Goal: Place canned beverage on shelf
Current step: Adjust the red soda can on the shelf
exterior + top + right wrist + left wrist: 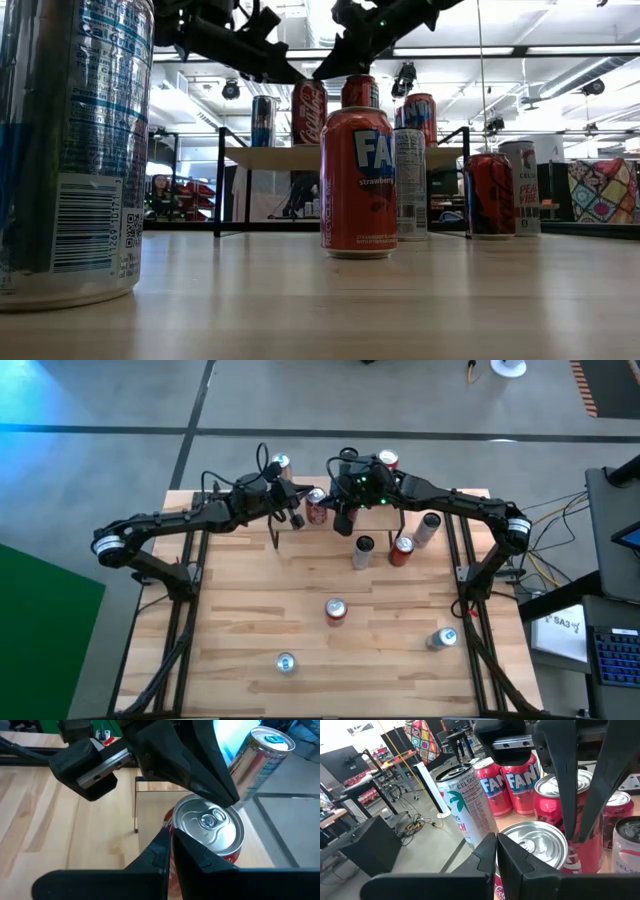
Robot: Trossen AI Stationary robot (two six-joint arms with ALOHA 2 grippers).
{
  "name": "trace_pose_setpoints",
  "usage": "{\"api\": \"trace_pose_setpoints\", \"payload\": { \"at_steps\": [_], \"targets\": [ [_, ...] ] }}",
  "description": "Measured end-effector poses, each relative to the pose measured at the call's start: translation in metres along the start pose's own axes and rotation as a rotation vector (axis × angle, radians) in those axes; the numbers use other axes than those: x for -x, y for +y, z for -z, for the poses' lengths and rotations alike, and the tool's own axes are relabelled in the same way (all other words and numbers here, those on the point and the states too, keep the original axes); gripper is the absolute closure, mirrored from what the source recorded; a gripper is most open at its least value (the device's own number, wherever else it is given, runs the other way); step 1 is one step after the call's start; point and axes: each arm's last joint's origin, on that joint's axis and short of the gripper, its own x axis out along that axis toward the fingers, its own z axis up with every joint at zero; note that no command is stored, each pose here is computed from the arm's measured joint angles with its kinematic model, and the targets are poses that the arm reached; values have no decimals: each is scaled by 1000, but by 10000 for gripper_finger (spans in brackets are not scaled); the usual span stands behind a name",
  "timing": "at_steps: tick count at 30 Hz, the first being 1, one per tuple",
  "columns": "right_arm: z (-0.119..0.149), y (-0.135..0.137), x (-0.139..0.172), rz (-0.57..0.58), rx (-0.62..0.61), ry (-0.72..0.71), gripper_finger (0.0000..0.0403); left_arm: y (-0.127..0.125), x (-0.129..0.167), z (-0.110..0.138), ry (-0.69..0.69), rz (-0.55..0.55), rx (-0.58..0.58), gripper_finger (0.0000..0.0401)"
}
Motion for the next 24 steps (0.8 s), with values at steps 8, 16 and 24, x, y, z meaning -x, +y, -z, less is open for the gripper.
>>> {"api": "trace_pose_setpoints", "payload": {
  "at_steps": [8,16,24],
  "targets": [
    [1,-2,0,55,14,22,390,0,4,-1,19,9,43,401],
    [0,-3,2,109,3,31,390,1,6,-3,20,13,47,401],
    [-7,-4,8,131,6,15,390,5,6,-13,2,-5,64,401]
  ]
}}
